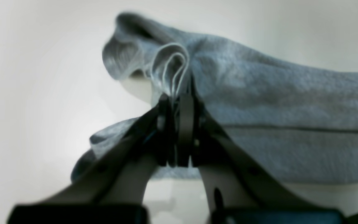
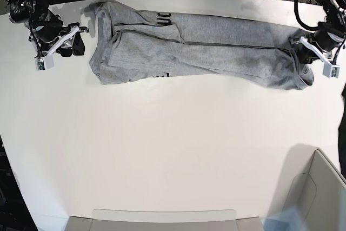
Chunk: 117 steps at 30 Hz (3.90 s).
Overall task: Fold the T-shirt properly
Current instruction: 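Grasp the strip ends with both grippers and push them inward, then fold the strip end held by the left gripper over toward the right gripper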
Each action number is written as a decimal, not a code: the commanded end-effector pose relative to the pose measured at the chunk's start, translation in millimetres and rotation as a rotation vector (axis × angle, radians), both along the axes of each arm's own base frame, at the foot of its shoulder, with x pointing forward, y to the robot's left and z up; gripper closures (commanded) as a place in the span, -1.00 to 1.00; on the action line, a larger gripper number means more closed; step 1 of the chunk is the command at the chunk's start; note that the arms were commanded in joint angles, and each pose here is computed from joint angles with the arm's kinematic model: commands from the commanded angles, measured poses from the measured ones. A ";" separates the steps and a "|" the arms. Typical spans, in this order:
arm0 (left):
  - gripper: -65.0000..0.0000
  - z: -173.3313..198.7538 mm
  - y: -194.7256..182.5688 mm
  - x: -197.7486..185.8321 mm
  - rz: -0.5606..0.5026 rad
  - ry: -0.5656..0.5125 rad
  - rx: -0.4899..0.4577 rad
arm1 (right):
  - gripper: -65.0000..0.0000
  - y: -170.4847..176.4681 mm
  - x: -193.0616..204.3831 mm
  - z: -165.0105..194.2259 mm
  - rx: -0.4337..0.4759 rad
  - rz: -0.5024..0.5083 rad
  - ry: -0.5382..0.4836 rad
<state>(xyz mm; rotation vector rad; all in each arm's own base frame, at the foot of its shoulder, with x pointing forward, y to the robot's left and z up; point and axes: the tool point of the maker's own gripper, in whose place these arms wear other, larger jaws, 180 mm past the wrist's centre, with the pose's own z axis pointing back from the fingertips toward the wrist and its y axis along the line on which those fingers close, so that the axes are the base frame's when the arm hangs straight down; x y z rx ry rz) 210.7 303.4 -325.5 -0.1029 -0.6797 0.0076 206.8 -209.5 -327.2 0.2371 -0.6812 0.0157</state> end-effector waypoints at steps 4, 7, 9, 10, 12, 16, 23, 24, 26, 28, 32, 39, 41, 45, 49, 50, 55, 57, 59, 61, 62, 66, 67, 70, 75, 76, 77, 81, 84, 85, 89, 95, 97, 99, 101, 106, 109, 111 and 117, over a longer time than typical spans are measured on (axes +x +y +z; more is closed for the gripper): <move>1.00 14.3 -37.7 3.2 -0.083 -0.058 -0.003 | 0.25 -0.6 3.5 8.4 -0.007 0.011 -0.031; 1.00 5.3 -63.5 0.2 -0.126 -0.042 -0.048 | 0.25 0.6 3.2 7.4 -0.005 0.014 -0.028; 1.00 0.2 -83.1 2.0 -0.158 -0.037 -0.087 | 0.25 1.0 3.6 7.5 -0.004 0.015 -0.028; 1.00 -1.5 -90.8 2.4 -0.169 -0.036 -0.103 | 0.25 1.0 3.6 7.5 -0.004 0.015 -0.028; 1.00 -5.1 -109.6 2.8 -0.194 -0.035 -0.143 | 0.25 1.0 5.5 8.8 -0.004 0.015 -0.035; 1.00 -6.5 -142.7 3.8 -0.246 -0.041 -0.203 | 0.25 0.6 5.6 9.0 -0.005 0.014 -0.035; 1.00 -7.7 -186.4 4.8 -0.290 -0.052 -0.303 | 0.25 1.0 5.5 8.8 -0.004 0.015 -0.035; 1.00 -7.8 -190.9 4.7 -0.297 -0.051 -0.312 | 0.25 1.0 5.5 8.8 -0.004 0.015 -0.035; 1.00 -8.1 -200.9 4.7 -0.284 -0.044 -0.349 | 0.25 1.0 5.5 8.8 -0.004 0.015 -0.035; 1.00 -8.2 -209.8 5.3 -0.265 -0.032 -0.386 | 0.25 1.0 5.5 8.8 -0.004 0.015 -0.035; 1.00 -2.9 -236.6 9.6 -0.252 -0.042 -0.471 | 0.25 1.0 5.5 8.8 -0.004 0.015 -0.035; 1.00 -2.6 -262.9 11.0 -0.238 -0.020 -0.530 | 0.25 1.0 4.5 8.2 -0.004 0.015 -0.032; 1.00 -6.5 -269.4 9.2 -0.264 -0.004 -0.499 | 0.25 1.0 3.6 7.5 -0.004 0.015 -0.028; 1.00 -7.3 -282.0 11.1 -0.300 -0.019 -0.462 | 0.25 1.3 2.9 6.6 -0.003 0.016 -0.025; 1.00 -11.1 -286.0 11.6 -0.319 -0.019 -0.413 | 0.25 1.6 2.8 6.5 -0.002 0.015 -0.025; 1.00 -11.1 -288.3 11.0 -0.327 -0.017 -0.412 | 0.25 1.6 2.8 6.5 -0.002 0.015 -0.025; 0.74 -13.0 -292.7 3.3 -0.335 0.001 -0.426 | 0.25 1.6 2.8 6.5 -0.002 0.015 -0.025; 0.63 -14.6 -295.0 -3.6 -0.333 0.014 -0.449 | 0.25 1.1 3.9 7.3 -0.003 0.014 -0.029; 0.64 -9.3 -297.6 -3.6 -0.334 0.000 -0.490 | 0.25 0.9 4.6 7.8 -0.002 0.012 -0.031; 0.66 -2.1 -302.4 -3.4 -0.341 -0.015 -0.545 | 0.25 3.7 4.9 7.3 0.011 0.004 -0.036; 0.66 0.7 -302.5 -3.7 -0.351 -0.021 -0.561 | 0.25 4.5 5.4 7.5 0.018 -0.002 -0.041; 0.67 6.7 -299.0 -2.3 -0.361 -0.041 -0.592 | 0.25 6.5 11.3 11.1 0.027 -0.007 -0.061; 0.67 8.6 -297.4 -1.6 -0.365 -0.053 -0.596 | 0.25 7.0 11.7 11.2 0.028 -0.006 -0.062; 0.67 17.3 -285.5 5.3 -0.399 -0.129 -0.585 | 0.25 8.1 15.1 13.5 0.036 -0.010 -0.075; 0.67 20.0 -243.5 15.4 -0.311 -0.197 -0.554 | 0.24 8.2 18.9 17.2 0.057 -0.036 -0.096; 0.67 16.8 -231.7 16.1 -0.282 -0.195 -0.534 | 0.24 10.4 20.4 19.2 0.093 -0.047 -0.104; 0.67 13.8 -224.4 16.2 -0.260 -0.190 -0.527 | 0.24 13.8 21.7 22.4 0.132 -0.053 -0.115; 0.67 2.5 -204.5 13.9 -0.214 -0.160 -0.504 | 0.21 22.8 20.8 24.9 0.366 -0.088 -0.101; 0.67 -3.5 -203.9 12.5 -0.208 -0.143 -0.514 | 0.08 21.7 18.5 11.8 0.534 -0.146 -0.053; 0.67 -4.4 -203.9 12.3 -0.207 -0.141 -0.516 | 0.05 21.1 17.8 7.1 0.574 -0.165 -0.038; 0.67 -8.1 -204.1 11.3 -0.206 -0.131 -0.521 | 0.03 19.1 11.4 -12.1 0.624 -0.193 0.005; 0.67 -13.6 -203.9 10.1 -0.197 -0.117 -0.532 | 0.03 25.2 -2.2 -45.9 0.668 -0.150 0.103; 0.67 -14.7 -203.9 9.9 -0.196 -0.115 -0.533 | 0.03 25.5 -4.6 -62.1 0.697 -0.191 0.139; 0.67 -14.2 -203.8 10.6 -0.196 -0.118 -0.534 | 0.03 22.7 -7.5 -72.1 0.675 -0.206 0.163; 0.67 -14.0 -203.7 10.8 -0.195 -0.119 -0.534 | 0.03 25.2 -9.6 -77.4 0.655 -0.209 0.174; 0.67 -14.2 -203.4 10.9 -0.194 -0.119 -0.531 | 0.03 36.7 -7.5 -74.1 0.640 -0.168 0.172; 0.67 -14.5 -203.3 10.9 -0.194 -0.119 -0.530 | 0.03 60.7 -1.8 -74.9 0.661 -0.101 0.192; 0.67 -14.4 -203.7 10.9 -0.194 -0.119 -0.531 | 0.03 76.7 -2.1 -78.6 0.677 -0.073 0.210; 0.67 -14.3 -202.9 11.0 -0.193 -0.120 -0.531 | 0.03 103.6 1.4 -91.4 0.607 -0.021 0.207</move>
